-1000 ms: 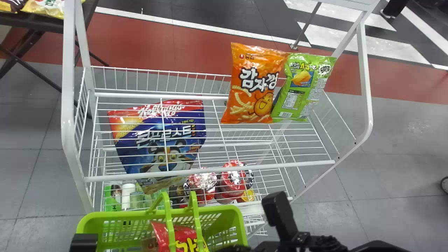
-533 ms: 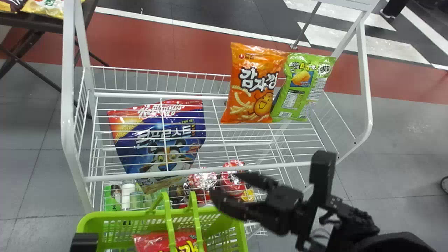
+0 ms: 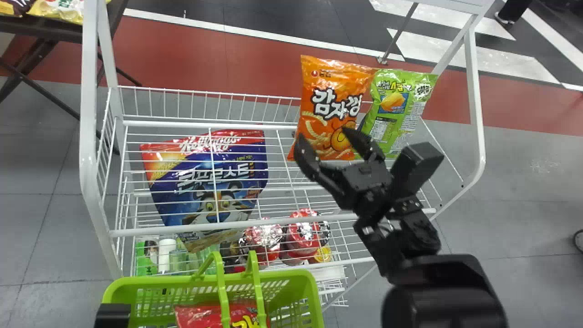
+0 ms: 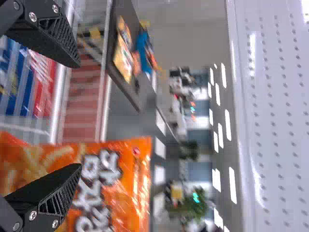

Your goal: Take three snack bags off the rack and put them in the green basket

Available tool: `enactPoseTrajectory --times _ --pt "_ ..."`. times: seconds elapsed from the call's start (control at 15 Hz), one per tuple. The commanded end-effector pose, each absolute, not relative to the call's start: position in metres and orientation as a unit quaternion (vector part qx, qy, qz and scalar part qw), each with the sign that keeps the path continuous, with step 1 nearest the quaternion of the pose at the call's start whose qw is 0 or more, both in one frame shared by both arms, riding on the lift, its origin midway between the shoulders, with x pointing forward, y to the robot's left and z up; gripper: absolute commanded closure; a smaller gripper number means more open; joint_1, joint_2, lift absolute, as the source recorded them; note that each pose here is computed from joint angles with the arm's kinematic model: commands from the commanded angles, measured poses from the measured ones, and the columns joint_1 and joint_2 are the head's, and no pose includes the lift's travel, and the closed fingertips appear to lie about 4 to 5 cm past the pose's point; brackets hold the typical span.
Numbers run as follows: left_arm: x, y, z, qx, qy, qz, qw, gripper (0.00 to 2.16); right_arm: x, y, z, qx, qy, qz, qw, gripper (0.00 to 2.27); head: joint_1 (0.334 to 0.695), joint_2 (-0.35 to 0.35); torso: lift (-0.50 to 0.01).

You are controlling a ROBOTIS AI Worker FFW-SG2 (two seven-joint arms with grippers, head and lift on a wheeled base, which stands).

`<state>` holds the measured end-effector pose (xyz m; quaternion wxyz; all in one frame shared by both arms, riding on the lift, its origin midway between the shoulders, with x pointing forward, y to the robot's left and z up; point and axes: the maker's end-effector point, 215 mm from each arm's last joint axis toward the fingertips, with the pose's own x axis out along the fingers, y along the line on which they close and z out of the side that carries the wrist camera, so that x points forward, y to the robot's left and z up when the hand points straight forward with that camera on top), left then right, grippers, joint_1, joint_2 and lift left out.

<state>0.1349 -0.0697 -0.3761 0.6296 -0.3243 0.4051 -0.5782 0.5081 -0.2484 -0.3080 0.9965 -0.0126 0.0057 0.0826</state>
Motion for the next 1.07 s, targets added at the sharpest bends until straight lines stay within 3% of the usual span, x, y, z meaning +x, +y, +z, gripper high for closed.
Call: enactPoseTrajectory --times 0.0,0.4,0.47,0.53,0.6,0.67,0.8,1.0 --pt "0.135 -0.067 -0.378 -0.324 0.408 -0.576 0.63 1.28 0.543 -0.263 -0.316 -0.021 -0.004 0.051 0.998 0.09 0.695 -0.35 -0.021" --pt "0.14 -0.065 -0.38 -0.328 0.409 -0.579 0.624 1.28 0.59 -0.304 -0.364 -0.011 0.049 0.008 0.999 0.11 0.695 -0.35 -0.021" --pt "0.14 -0.066 -0.38 -0.328 0.409 -0.58 0.623 1.28 0.596 -0.309 -0.374 -0.009 0.067 0.006 0.998 0.24 0.695 -0.35 -0.021" --pt "0.14 -0.066 -0.38 -0.329 0.41 -0.58 0.622 1.28 0.599 -0.312 -0.378 -0.01 0.076 0.012 0.997 0.45 0.695 -0.35 -0.021" --pt "0.139 -0.065 -0.381 -0.329 0.411 -0.58 0.622 1.28 0.598 -0.312 -0.387 -0.008 0.095 0.022 0.995 1.15 0.695 -0.35 -0.021" --pt "0.14 -0.065 -0.382 -0.329 0.411 -0.58 0.622 1.28 0.597 -0.309 -0.394 -0.002 0.107 0.025 0.994 2.01 0.695 -0.35 -0.021" --pt "0.139 -0.065 -0.382 -0.33 0.411 -0.58 0.621 1.28 0.588 -0.304 -0.399 0.004 0.112 0.038 0.993 2.2 0.695 -0.35 -0.021" --pt "0.139 -0.064 -0.382 -0.331 0.412 -0.58 0.62 1.28 0.573 -0.292 -0.376 0.001 0.085 0.051 0.995 2.2 0.695 -0.35 -0.021"
